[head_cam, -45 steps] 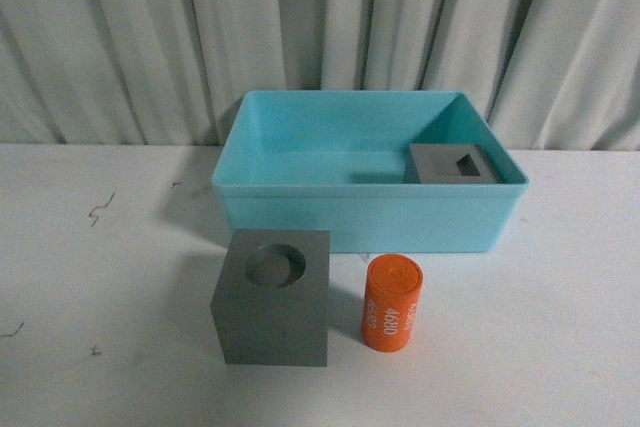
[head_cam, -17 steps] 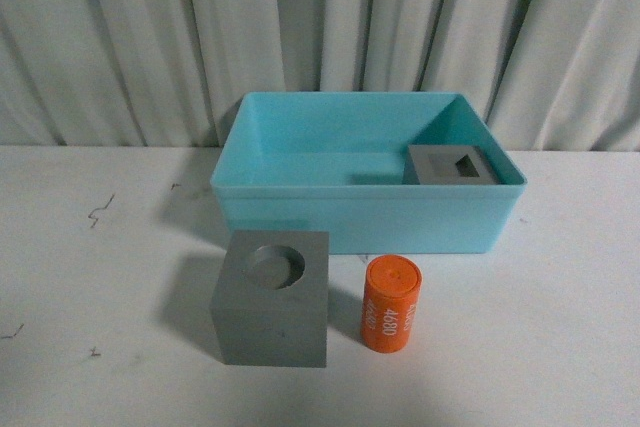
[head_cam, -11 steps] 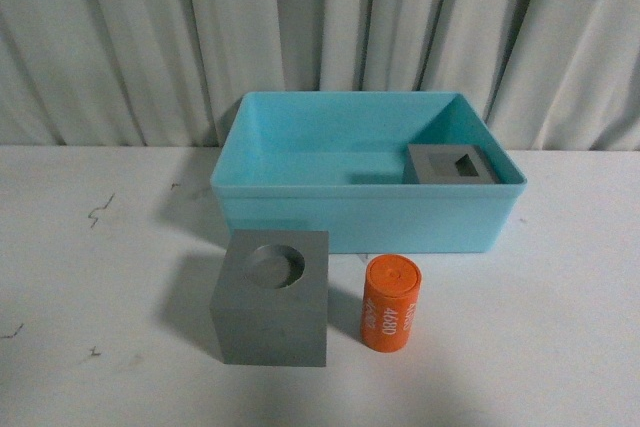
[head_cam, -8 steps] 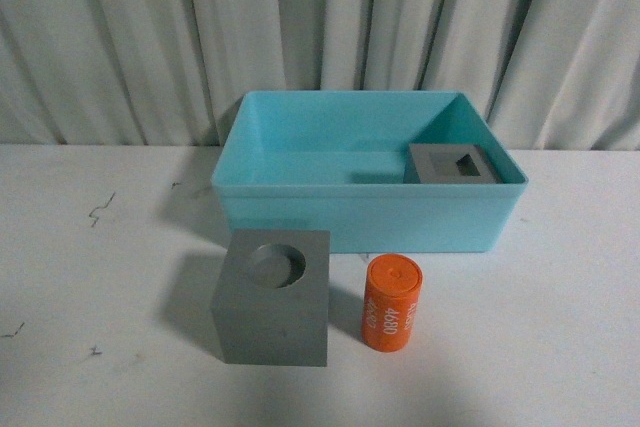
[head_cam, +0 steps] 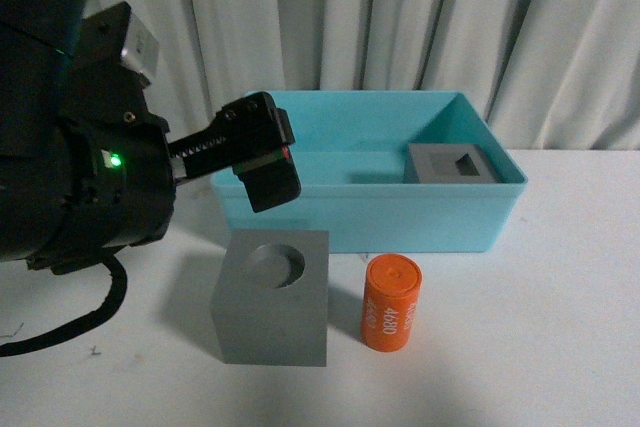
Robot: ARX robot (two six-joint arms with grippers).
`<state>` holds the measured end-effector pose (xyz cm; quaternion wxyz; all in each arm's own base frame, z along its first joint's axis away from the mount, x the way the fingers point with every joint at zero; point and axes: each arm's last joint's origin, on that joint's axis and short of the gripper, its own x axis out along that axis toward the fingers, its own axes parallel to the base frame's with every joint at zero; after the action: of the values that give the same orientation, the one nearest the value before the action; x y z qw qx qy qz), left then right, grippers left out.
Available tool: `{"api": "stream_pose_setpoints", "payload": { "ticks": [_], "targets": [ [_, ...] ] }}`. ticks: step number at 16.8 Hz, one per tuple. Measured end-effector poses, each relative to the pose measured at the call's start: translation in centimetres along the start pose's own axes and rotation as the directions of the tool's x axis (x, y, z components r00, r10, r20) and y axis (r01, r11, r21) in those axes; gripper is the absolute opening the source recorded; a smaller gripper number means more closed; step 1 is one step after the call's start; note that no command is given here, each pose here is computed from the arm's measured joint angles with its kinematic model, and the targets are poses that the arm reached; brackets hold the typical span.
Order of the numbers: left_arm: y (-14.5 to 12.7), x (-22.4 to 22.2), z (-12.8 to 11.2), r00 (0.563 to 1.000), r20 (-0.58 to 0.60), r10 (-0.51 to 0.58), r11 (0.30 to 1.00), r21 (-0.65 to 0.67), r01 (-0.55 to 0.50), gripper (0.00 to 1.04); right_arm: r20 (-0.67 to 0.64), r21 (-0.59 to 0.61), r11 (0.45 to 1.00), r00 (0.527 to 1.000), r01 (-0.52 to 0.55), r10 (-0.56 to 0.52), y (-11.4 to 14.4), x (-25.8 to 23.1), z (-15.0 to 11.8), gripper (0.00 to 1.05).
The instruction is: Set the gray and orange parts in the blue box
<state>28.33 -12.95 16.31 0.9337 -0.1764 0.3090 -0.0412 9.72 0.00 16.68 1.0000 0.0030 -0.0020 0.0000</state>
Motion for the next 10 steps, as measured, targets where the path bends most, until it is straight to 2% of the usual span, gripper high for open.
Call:
{"api": "stream_pose_setpoints", "payload": {
  "ticks": [10],
  "targets": [
    [0.4,2.7,-1.4,0.999,-0.048,0.01,0.997,0.08,-0.006,0.98,0.0,0.0,1.0,1.0,0.0,0.0,0.0,0.0,0.0,0.98]
  ]
}}
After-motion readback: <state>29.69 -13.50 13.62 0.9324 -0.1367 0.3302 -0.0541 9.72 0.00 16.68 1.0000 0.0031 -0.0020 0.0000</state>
